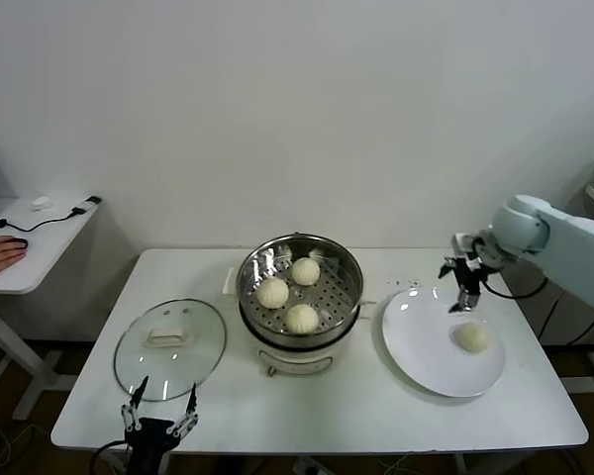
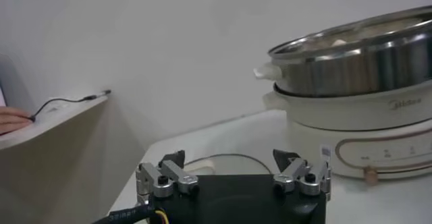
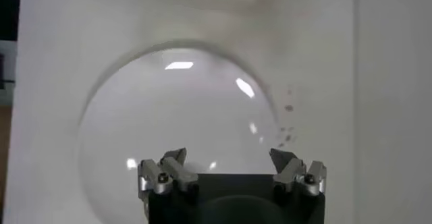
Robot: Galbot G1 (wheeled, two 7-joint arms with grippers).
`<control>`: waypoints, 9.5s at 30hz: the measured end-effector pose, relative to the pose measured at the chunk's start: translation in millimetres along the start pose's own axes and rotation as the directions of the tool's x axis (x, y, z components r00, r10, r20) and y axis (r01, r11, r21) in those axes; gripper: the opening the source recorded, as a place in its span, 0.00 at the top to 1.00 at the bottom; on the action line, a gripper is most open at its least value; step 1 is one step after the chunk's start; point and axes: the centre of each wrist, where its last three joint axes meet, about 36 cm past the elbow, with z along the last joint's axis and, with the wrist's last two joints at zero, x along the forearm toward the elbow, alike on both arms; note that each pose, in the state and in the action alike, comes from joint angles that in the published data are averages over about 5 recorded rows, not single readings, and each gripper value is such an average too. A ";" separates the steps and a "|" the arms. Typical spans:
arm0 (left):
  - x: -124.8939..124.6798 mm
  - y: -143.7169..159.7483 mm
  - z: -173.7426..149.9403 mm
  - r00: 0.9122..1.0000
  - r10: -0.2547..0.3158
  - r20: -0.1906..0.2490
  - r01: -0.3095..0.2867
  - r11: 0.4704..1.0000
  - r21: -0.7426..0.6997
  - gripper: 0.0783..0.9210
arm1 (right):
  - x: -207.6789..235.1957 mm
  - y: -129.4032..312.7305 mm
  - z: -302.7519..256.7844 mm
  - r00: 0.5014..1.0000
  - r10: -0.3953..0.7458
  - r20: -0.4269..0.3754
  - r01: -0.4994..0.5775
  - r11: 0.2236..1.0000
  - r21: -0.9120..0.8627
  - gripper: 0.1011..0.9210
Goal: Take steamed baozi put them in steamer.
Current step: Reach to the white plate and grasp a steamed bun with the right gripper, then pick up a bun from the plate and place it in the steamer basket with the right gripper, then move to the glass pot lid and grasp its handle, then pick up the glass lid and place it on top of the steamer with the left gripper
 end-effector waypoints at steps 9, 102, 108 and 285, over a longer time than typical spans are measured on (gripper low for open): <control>0.5 -1.0 0.3 1.000 -0.002 -0.008 0.002 1.000 -0.007 0.12 | -43.2 13.1 47.2 0.997 -0.054 -0.059 0.050 0.997 -0.060 0.12; 6.6 -17.8 7.6 0.999 0.053 0.011 -0.053 0.999 -0.005 0.12 | 49.5 -77.6 -287.8 0.986 -0.109 0.129 0.095 0.989 0.109 0.42; 4.9 -15.7 10.6 0.999 0.048 0.007 -0.048 0.999 -0.001 0.12 | 23.6 -70.5 -289.9 0.987 -0.129 0.098 0.118 0.987 0.111 0.42; -140.9 104.3 -21.7 0.945 -0.197 0.261 0.304 0.229 -0.925 0.92 | -173.4 326.1 68.0 0.237 0.961 0.139 -0.208 0.190 -0.960 0.12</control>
